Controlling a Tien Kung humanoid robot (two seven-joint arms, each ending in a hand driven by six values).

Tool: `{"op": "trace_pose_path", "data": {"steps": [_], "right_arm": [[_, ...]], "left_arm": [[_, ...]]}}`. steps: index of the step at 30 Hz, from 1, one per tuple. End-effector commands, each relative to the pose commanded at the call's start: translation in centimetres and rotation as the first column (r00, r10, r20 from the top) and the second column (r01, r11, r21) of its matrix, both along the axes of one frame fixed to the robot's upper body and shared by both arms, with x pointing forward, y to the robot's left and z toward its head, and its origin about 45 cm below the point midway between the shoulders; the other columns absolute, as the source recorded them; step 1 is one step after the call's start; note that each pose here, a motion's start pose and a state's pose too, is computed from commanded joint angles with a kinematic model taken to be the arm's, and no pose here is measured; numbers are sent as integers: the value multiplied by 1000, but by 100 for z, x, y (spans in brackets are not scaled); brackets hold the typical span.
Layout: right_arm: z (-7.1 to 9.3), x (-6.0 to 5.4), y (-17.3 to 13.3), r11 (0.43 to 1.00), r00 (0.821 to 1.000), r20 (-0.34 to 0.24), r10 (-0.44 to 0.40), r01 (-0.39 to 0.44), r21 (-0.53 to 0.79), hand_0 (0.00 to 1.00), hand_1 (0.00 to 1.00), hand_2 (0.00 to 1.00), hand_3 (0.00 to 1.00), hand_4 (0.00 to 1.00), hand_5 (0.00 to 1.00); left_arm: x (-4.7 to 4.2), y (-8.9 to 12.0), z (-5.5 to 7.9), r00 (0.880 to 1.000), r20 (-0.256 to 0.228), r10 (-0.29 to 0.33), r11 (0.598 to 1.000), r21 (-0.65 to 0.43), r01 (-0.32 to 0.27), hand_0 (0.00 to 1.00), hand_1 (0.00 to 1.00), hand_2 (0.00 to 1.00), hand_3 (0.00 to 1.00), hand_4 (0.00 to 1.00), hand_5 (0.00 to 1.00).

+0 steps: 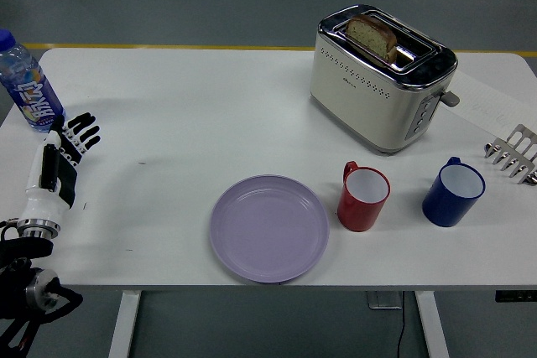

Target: Push plate across desktop

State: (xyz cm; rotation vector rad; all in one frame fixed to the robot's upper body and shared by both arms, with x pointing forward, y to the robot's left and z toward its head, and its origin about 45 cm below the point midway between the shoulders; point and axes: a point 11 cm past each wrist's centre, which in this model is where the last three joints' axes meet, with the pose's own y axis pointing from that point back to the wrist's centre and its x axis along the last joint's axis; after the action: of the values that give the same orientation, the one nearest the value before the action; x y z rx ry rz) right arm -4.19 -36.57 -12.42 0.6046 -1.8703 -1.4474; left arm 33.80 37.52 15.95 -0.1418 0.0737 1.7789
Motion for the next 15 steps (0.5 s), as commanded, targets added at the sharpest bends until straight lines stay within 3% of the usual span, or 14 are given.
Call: {"op": "trace_pose_path", "data": {"steps": [9,15], "right_arm": [[-6,-7,19,1000,1000,-4,0,0,4,591,589,734,651,443,442],[-7,1,25,1000,1000,-3,1,-1,5,591,589,734,650,443,441]], "left_arm": [[-109,473,34,993,7,121,993,19,-121,768,782,792,692,603,998],[-186,745,12,981,13,193,981,27,-193,766,780,787,690,596,998]]}}
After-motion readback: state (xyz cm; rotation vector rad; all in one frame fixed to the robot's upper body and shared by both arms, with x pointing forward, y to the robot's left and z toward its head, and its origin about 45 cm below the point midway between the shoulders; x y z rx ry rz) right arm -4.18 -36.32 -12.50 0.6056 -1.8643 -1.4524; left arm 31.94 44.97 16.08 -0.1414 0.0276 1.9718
